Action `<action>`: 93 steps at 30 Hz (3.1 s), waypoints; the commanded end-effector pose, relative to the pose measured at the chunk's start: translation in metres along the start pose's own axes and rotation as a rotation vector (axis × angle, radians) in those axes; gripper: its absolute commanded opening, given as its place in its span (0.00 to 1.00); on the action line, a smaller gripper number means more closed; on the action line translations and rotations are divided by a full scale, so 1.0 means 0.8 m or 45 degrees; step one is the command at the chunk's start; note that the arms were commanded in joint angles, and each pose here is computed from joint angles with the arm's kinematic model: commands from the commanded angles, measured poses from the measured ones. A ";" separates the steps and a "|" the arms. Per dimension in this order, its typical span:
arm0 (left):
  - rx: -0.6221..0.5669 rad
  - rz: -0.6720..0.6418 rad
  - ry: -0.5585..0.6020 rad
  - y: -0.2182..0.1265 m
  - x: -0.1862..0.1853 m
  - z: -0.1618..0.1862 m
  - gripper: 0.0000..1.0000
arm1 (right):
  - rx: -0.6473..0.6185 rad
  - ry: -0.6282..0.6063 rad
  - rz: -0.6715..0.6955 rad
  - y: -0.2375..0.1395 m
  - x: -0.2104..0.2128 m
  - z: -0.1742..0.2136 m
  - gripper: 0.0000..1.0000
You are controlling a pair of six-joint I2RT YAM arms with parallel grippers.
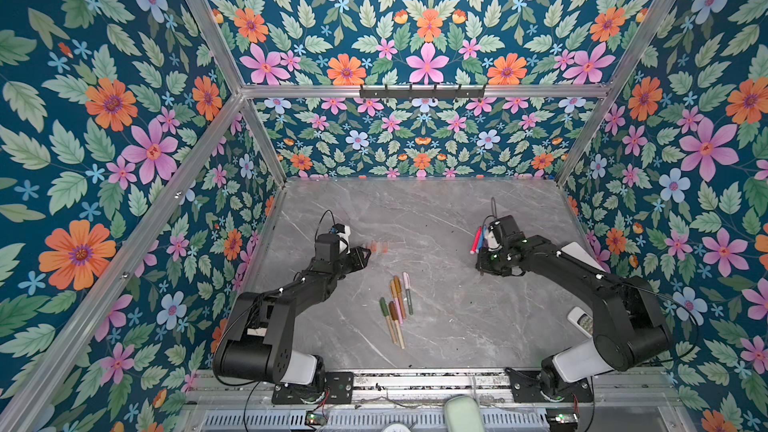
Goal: Open the pen caps
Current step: 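Lower the left gripper and release the pink cap beside the other caps, then carry the uncapped brown pen beside the orange highlighter and release it with the right gripper, then move the right gripper back over the pastel pen cluster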
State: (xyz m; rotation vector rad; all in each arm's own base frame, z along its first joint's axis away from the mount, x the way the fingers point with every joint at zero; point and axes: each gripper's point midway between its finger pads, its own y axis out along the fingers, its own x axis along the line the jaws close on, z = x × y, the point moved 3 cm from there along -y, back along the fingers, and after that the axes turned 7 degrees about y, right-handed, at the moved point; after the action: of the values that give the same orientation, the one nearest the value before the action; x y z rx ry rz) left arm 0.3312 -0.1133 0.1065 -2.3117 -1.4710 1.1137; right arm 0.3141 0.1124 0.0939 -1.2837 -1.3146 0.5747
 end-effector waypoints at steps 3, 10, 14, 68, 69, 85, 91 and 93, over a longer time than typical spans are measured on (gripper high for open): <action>-0.209 0.040 0.136 -0.024 -0.014 -0.020 0.35 | -0.026 0.076 0.157 0.011 -0.030 -0.027 0.00; -0.270 0.075 0.155 -0.036 -0.020 -0.015 0.34 | -0.044 0.024 0.386 0.033 -0.047 -0.063 0.00; -0.267 0.100 0.153 -0.038 -0.026 -0.016 0.35 | -0.030 0.044 0.400 0.040 -0.051 -0.074 0.00; -0.241 0.117 0.146 -0.032 -0.026 -0.013 0.34 | 0.018 0.184 -0.046 0.045 -0.030 -0.087 0.83; -0.241 0.117 0.146 -0.032 -0.027 -0.013 0.34 | 0.016 0.183 -0.052 0.042 -0.029 -0.086 0.83; -0.247 0.101 0.140 -0.031 -0.024 -0.014 0.35 | 0.215 -0.513 -0.009 0.021 0.132 0.095 0.70; -0.248 0.093 0.145 -0.031 -0.023 -0.014 0.34 | 0.312 -0.641 -0.005 0.037 0.183 0.166 0.62; -0.249 0.094 0.145 -0.032 -0.024 -0.014 0.34 | 0.332 -0.677 0.012 0.044 0.194 0.183 0.55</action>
State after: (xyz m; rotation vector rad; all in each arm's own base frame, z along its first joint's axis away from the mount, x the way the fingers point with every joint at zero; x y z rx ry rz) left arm 0.3139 -0.1142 0.1295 -2.5043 -1.5092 0.9057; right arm 0.2417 0.3071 0.0926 -0.9274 -1.6391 1.0605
